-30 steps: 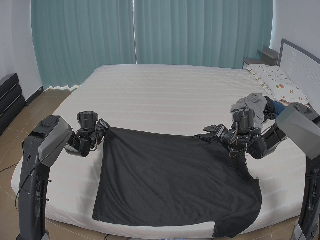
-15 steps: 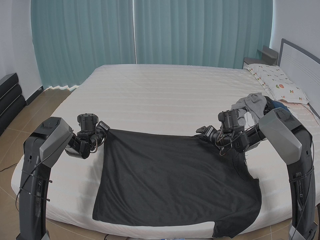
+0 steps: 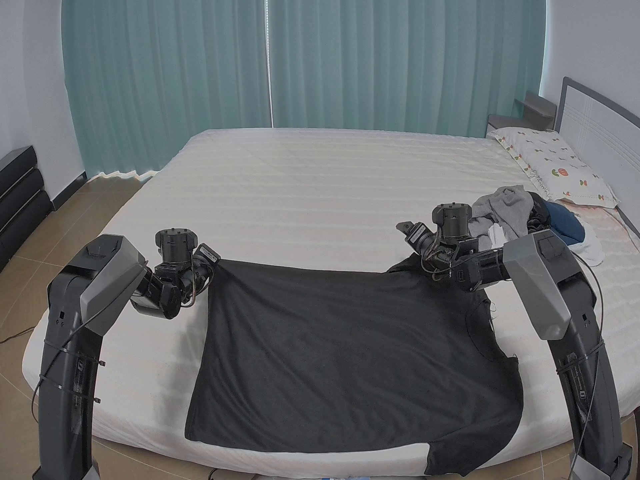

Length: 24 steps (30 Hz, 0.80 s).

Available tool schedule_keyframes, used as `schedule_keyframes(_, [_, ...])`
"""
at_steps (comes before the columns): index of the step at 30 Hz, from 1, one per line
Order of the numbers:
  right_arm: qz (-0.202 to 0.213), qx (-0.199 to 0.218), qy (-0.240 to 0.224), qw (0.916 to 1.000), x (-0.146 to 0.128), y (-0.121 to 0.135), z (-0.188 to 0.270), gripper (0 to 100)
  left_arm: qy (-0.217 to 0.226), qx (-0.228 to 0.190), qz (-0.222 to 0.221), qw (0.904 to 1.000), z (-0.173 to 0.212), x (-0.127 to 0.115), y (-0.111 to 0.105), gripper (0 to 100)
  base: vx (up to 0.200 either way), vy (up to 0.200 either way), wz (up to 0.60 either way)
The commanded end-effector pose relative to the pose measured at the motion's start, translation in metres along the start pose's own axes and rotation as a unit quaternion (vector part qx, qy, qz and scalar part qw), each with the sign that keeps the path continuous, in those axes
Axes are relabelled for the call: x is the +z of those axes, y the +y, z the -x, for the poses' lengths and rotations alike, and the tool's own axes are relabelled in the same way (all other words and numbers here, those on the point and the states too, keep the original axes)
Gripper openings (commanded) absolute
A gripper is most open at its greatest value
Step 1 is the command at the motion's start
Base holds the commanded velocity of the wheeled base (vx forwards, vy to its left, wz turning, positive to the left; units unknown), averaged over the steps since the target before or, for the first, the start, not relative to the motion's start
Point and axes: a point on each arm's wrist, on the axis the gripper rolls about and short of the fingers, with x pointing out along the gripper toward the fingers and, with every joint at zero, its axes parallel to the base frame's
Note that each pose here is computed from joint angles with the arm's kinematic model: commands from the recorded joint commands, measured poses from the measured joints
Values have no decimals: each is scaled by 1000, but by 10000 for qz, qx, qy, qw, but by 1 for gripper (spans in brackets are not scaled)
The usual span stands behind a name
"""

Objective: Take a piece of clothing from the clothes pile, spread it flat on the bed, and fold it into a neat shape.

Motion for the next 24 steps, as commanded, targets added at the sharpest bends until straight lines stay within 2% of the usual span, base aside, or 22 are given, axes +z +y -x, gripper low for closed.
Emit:
schedule_keyframes(1, [-37,108,-462,9989,14,-14,-7,100,0,13,4,10000,0,0,1,0,0,0,0])
schedule_keyframes(3, [119,-99,-501,9986,33,-21,-4,100,0,13,4,10000,0,0,1,0,0,0,0])
schedule_keyframes(4, [154,-149,-486,9986,35,-23,-4,100,-6,18,4,10000,0,0,1,0,0,0,0])
schedule_keyframes(5, [362,-407,-442,9975,46,-38,1,100,-6,17,7,10000,0,0,1,0,0,0,0])
schedule_keyframes(8, [761,-778,-238,9938,61,-68,14,100,-10,11,7,10000,0,1,1,0,0,0,0])
schedule_keyframes(15, [812,-786,351,9930,76,-97,40,100,0,13,4,10000,0,0,1,0,0,0,0])
schedule_keyframes(20, [1051,-775,298,9910,84,-110,44,100,10,15,-10,10000,0,-2,1,0,0,0,0])
schedule_keyframes(24, [1156,-840,455,9887,77,-118,45,100,10,15,-10,10000,0,-2,1,0,0,0,0])
